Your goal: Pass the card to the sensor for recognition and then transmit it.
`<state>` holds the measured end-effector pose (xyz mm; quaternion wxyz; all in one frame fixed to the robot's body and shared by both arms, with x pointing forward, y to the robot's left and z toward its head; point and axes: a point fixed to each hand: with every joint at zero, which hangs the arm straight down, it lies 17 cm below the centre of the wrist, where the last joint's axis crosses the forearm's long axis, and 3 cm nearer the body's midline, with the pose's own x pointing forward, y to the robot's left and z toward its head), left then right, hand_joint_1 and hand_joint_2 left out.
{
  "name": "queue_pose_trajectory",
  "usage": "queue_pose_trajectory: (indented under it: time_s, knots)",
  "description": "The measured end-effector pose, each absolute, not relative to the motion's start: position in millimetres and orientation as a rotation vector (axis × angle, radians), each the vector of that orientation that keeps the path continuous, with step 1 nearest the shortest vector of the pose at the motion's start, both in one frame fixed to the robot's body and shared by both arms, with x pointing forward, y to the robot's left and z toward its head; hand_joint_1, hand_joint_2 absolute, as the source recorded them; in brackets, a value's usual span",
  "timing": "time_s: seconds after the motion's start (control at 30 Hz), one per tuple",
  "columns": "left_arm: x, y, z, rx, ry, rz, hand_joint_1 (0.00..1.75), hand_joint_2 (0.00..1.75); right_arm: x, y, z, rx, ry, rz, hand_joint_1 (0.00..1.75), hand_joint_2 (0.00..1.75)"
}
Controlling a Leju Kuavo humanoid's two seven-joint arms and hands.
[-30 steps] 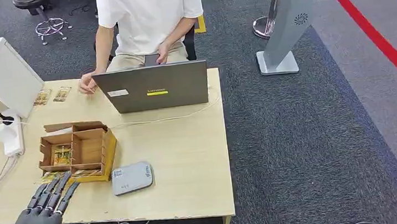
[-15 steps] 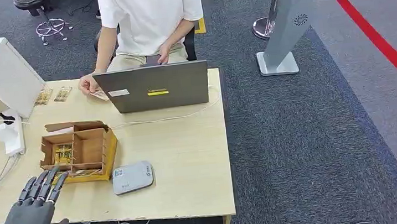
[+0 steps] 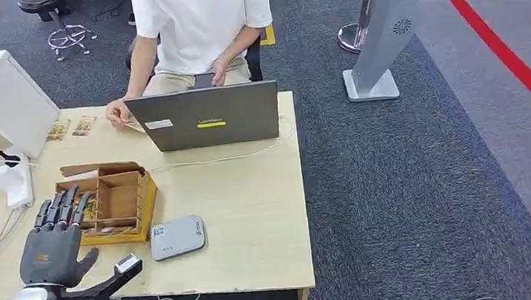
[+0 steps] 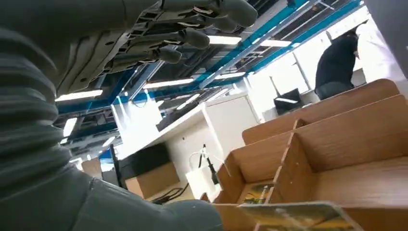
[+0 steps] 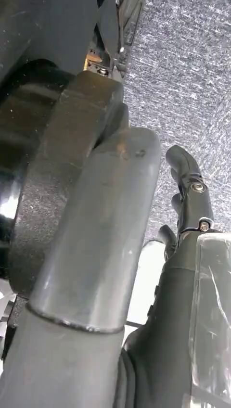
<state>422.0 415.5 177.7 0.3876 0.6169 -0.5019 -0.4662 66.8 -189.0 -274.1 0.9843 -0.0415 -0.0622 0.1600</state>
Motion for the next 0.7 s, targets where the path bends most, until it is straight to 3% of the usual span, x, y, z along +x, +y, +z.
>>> queue_pose_trajectory:
  time_s: [0.7]
  knots:
    - [446.8, 383.3, 133.1, 1.448, -1.244, -1.221, 0.00, 1.75, 67.1, -189.1, -274.0, -0.086, -0.123, 0.342, 0.00, 0.00]
